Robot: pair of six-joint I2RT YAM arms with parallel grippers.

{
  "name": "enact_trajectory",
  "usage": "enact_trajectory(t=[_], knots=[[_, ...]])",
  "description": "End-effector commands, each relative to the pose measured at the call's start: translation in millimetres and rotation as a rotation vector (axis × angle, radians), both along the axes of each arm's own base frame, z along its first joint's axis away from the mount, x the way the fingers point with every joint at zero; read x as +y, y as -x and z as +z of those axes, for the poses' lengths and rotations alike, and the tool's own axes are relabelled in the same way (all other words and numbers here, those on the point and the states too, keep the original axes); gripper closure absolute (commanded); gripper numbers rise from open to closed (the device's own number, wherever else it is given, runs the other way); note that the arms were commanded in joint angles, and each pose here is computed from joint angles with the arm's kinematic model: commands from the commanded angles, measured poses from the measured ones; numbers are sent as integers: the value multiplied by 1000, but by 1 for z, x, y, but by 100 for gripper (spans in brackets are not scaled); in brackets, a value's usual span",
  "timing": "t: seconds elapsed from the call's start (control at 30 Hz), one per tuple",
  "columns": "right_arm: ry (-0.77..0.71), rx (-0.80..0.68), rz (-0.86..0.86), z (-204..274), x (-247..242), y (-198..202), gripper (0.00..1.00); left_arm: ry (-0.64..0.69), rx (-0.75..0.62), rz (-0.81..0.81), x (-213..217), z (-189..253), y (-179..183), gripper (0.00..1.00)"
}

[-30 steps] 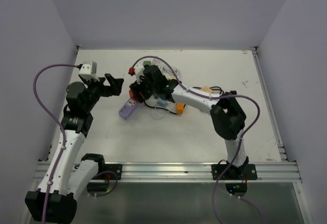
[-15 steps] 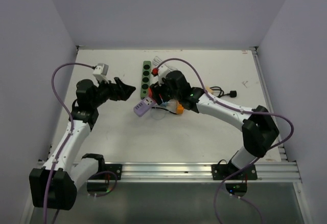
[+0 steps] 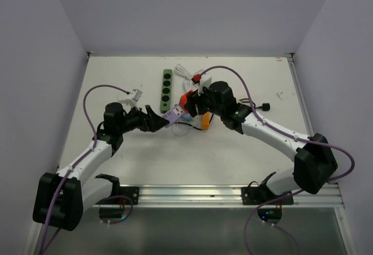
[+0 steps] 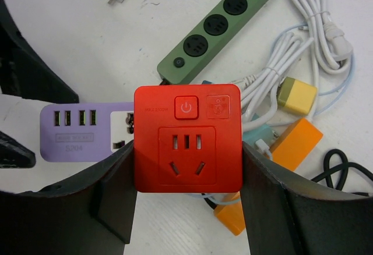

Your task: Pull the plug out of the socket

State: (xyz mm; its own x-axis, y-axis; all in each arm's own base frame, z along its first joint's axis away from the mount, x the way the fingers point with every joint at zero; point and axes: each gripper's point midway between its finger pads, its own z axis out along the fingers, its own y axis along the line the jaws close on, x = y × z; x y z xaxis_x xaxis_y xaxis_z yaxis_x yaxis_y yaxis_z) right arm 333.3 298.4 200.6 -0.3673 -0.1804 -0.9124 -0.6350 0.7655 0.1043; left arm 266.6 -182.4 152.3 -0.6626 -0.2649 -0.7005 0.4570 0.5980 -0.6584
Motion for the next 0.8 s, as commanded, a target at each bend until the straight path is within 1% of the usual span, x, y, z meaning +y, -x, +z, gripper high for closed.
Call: enact_trajectory(t=[0.0, 0.03, 0.23, 0.4, 0.5, 0.6, 0.63, 0.73, 0.77], knots=[[-144, -124, 45, 52, 12, 2, 100, 61, -48, -37, -12, 13, -3, 2], [-150, -121, 59, 51, 14, 4, 100, 78, -67, -39, -14, 17, -5, 2], [-198, -121, 68, 51, 18, 6, 100, 120, -49, -56, -24, 20, -7, 4], [-237, -119, 56, 52, 20, 6, 100, 106, 4, -96, -35, 0, 2, 7], [-253, -119, 63, 54, 22, 6, 100, 117, 19, -107, -37, -7, 5, 12], [-268, -115, 74, 53, 24, 9, 100, 108, 4, -97, -37, -7, 2, 25], [-268, -114, 77, 52, 24, 9, 100, 103, 3, -93, -36, -7, 1, 34], [-264, -106, 79, 48, 24, 11, 100, 93, -12, -87, -35, -5, -3, 49], [-260, -101, 80, 45, 24, 12, 100, 92, -12, -88, -36, -6, -2, 52]])
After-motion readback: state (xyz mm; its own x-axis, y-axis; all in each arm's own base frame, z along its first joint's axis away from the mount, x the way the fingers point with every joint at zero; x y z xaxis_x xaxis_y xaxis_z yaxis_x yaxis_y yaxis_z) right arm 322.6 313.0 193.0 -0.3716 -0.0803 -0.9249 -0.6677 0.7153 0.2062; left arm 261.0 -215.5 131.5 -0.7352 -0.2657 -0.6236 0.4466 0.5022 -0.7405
